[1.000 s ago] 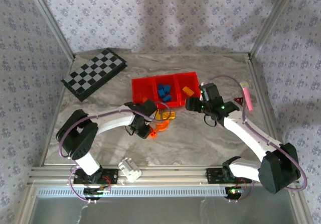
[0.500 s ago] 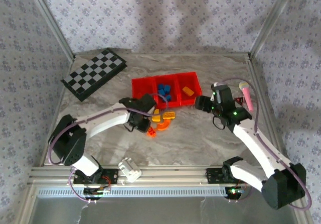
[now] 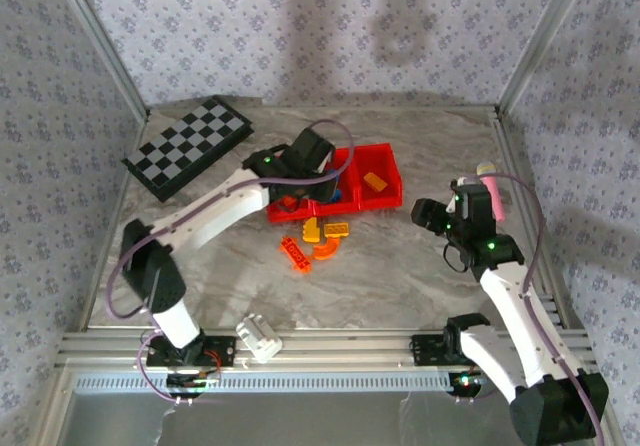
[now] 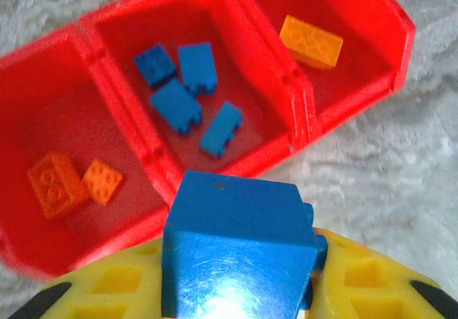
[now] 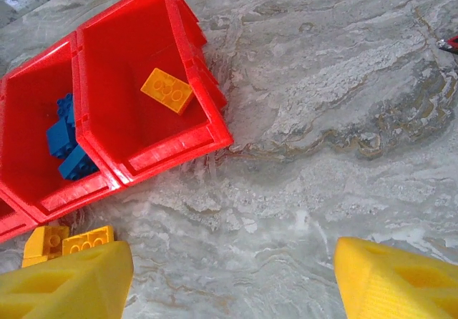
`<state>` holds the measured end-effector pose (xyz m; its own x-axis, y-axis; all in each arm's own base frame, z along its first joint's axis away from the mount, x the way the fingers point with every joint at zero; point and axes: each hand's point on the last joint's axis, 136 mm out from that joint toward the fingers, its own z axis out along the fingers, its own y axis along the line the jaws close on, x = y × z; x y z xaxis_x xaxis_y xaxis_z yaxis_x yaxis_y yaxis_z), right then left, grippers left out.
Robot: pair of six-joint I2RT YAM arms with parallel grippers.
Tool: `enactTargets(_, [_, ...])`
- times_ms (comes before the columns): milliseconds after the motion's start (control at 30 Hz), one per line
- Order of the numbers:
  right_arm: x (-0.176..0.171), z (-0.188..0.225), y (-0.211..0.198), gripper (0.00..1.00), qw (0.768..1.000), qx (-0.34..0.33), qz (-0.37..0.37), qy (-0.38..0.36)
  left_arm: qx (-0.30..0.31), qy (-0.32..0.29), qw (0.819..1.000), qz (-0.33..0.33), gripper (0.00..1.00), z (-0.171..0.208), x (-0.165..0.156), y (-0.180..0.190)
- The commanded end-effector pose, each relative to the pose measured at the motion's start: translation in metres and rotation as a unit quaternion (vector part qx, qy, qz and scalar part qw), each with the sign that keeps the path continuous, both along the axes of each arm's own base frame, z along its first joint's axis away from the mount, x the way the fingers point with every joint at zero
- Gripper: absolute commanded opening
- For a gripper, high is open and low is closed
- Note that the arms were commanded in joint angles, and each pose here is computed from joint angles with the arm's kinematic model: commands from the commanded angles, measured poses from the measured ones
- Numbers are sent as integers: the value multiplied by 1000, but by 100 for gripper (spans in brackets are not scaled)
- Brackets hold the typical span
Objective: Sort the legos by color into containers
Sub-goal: Place the lego in the container.
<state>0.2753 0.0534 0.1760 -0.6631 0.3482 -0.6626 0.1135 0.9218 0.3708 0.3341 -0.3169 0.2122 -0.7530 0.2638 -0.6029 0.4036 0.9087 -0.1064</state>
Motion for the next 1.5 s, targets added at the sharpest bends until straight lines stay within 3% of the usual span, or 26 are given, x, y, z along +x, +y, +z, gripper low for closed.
enactTargets(0, [-10,-7,1,76,1000,12,3,16,19,-39,999,2,0,-4,33,-18])
enactTargets(300, [-34,-15,-6,76,999,2,1,32,64,-23,998,-9,0,-39,78,-52])
enactTargets(667, [-33,-20,-8,76,999,6,2,38,65,17,997,26,1,-68,97,-26])
enactTargets(900, [-31,-19,-5,76,999,12,7,40,61,24,998,14,19,-77,100,-32])
enactTargets(1067, [-34,-20,-6,76,999,10,7,43,60,26,998,14,26,-82,109,-32])
enactTargets(1167, [-38,-20,-6,76,999,10,7,47,58,26,998,17,39,-85,116,-31])
enactTargets(1467, [-38,-23,-6,76,999,22,-3,42,44,2,999,-2,63,-66,116,-39])
